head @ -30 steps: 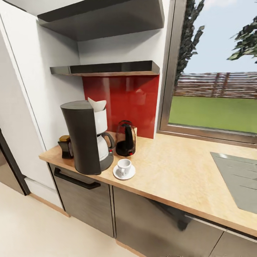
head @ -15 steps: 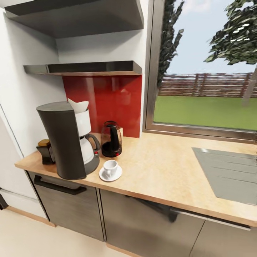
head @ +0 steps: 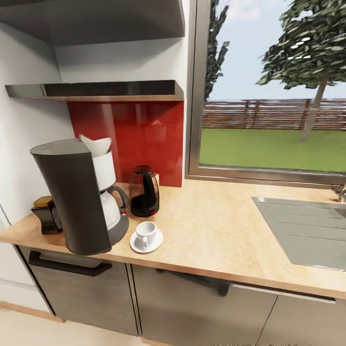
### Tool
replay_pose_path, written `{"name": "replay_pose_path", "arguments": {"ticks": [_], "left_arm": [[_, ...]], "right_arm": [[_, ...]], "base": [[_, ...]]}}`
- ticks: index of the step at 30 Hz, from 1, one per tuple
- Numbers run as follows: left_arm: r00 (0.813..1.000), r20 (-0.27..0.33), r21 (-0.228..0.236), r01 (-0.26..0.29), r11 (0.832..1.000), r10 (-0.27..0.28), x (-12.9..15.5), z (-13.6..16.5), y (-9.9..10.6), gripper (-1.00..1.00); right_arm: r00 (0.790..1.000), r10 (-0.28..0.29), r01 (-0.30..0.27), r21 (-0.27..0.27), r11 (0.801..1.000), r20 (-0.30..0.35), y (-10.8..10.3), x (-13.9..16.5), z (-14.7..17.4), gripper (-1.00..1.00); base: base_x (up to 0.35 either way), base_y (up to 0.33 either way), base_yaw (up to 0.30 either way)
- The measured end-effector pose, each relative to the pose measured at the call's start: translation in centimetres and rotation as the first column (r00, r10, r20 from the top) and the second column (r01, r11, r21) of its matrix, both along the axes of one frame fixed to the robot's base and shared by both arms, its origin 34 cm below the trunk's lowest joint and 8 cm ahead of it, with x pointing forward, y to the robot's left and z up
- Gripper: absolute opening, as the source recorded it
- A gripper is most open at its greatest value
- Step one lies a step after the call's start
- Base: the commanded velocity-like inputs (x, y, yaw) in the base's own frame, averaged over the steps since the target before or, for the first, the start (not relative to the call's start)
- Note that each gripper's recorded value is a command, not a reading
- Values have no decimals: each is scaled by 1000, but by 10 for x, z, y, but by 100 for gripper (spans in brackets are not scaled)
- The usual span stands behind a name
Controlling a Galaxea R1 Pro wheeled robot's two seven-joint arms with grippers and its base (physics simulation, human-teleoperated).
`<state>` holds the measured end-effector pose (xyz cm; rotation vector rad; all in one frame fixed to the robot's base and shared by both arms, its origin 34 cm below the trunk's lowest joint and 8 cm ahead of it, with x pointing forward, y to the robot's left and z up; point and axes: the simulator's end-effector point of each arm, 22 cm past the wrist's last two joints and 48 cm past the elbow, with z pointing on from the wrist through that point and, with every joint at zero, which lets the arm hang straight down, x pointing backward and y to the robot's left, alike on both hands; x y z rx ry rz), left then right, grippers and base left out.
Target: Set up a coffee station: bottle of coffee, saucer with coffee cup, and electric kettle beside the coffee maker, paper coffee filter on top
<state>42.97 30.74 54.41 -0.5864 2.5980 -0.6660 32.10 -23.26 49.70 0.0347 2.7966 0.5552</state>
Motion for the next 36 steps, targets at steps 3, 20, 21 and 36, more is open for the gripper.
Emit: {"name": "replay_pose_path", "arguments": {"ticks": [3,20,21,36], "left_arm": [[1000,0,1,0,1000,0,0,0,0,100],[1000,-1,1,1,1000,-1,0,0,0,100],[1000,-1,1,0,1000,0,0,0,0,100],[999,-44,46,-10,999,12,-9,-10,1,100]], "right_arm": [[1000,0,0,0,1000,0,0,0,0,100],[1000,4,-4,-1,1000,5,0,1,0,100],[1000,4,-4,-1,1000,5,0,1,0,100],[1000,-8,8,-47,999,5,-6,2,-4,100]], "base": [[5,10,-282],[11,159,-92],[5,35,-3],[1,7,-1]]}}
